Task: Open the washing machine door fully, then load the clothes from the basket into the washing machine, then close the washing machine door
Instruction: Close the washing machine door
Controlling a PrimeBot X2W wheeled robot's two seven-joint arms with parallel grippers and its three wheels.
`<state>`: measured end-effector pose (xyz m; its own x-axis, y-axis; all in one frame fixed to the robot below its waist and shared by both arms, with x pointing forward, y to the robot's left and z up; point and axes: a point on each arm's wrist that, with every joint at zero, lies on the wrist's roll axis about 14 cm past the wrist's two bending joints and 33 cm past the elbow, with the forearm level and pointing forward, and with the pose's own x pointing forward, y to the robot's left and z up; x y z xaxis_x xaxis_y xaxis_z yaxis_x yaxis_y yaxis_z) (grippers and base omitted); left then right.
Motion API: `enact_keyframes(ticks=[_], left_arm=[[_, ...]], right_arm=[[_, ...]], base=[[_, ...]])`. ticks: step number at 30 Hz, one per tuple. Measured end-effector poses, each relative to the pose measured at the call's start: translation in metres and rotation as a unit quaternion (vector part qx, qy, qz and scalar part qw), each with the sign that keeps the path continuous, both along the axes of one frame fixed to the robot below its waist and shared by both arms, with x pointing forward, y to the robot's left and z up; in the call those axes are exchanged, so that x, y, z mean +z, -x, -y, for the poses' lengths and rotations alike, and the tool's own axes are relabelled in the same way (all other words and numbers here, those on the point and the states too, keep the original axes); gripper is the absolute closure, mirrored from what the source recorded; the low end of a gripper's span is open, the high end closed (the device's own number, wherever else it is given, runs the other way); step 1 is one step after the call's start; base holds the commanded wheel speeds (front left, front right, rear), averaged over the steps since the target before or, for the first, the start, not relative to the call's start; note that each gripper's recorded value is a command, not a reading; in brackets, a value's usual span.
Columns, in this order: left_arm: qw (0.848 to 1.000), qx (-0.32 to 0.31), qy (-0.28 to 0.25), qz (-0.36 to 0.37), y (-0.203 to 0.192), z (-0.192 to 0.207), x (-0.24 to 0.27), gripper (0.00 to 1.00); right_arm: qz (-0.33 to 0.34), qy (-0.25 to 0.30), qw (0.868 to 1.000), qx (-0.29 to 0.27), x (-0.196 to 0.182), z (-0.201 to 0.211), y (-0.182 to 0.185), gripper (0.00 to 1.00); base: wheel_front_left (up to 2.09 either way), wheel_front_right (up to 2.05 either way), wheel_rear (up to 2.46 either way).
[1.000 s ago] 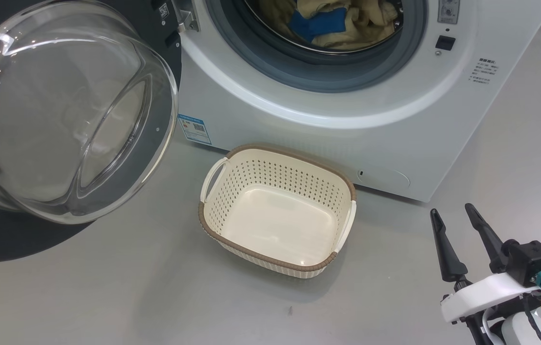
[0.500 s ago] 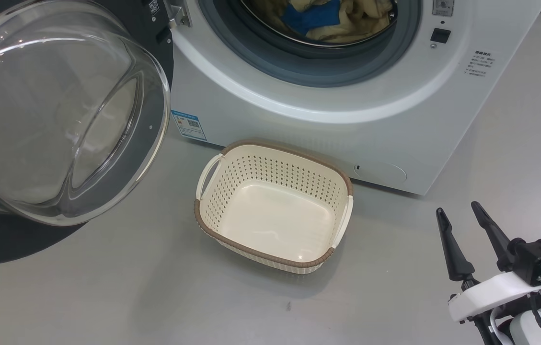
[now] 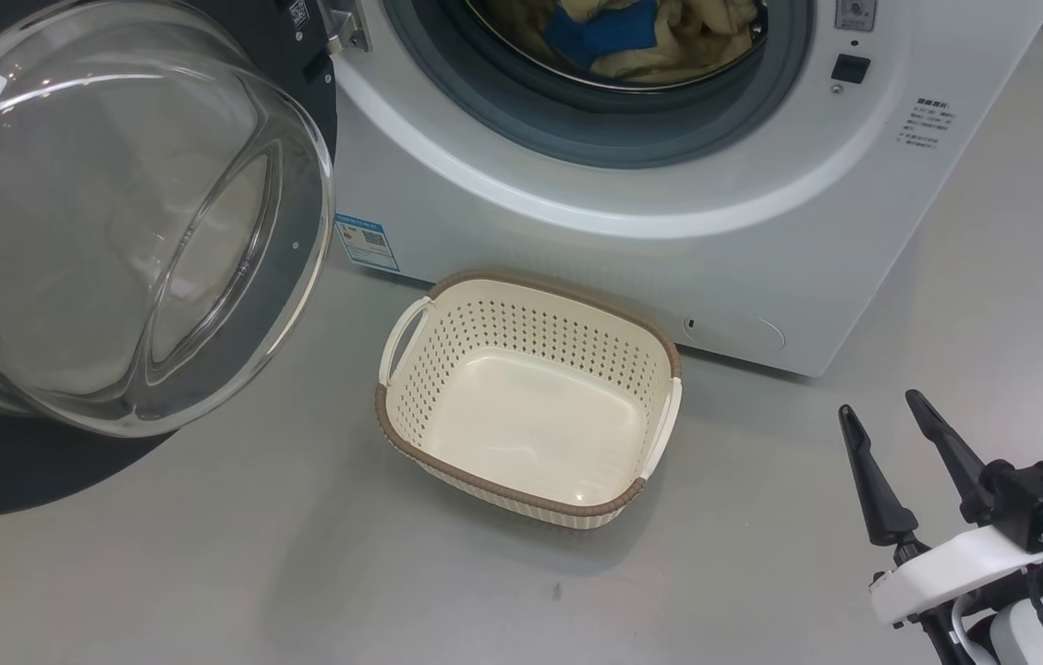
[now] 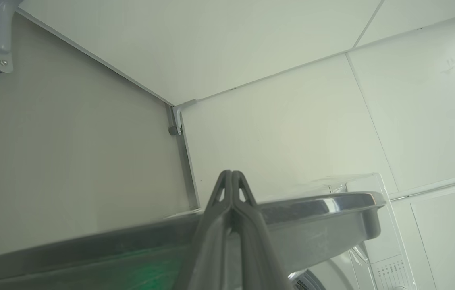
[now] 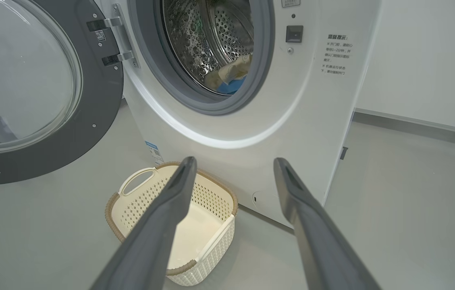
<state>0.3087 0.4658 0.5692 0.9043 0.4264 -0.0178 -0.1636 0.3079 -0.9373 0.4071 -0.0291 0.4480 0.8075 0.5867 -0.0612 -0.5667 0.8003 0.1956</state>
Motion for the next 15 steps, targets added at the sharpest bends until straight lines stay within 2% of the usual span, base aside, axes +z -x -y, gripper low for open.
enact_keyframes(ticks=[15], left_arm=[[0.998,-0.049,-0.004,-0.028,0.005,0.015,-0.006,1.0]], right_arm=[[0.007,0.001,1.0,0.022,0.005,-0.013,0.005,0.0]], base=[[0.0,0.0,0.0]])
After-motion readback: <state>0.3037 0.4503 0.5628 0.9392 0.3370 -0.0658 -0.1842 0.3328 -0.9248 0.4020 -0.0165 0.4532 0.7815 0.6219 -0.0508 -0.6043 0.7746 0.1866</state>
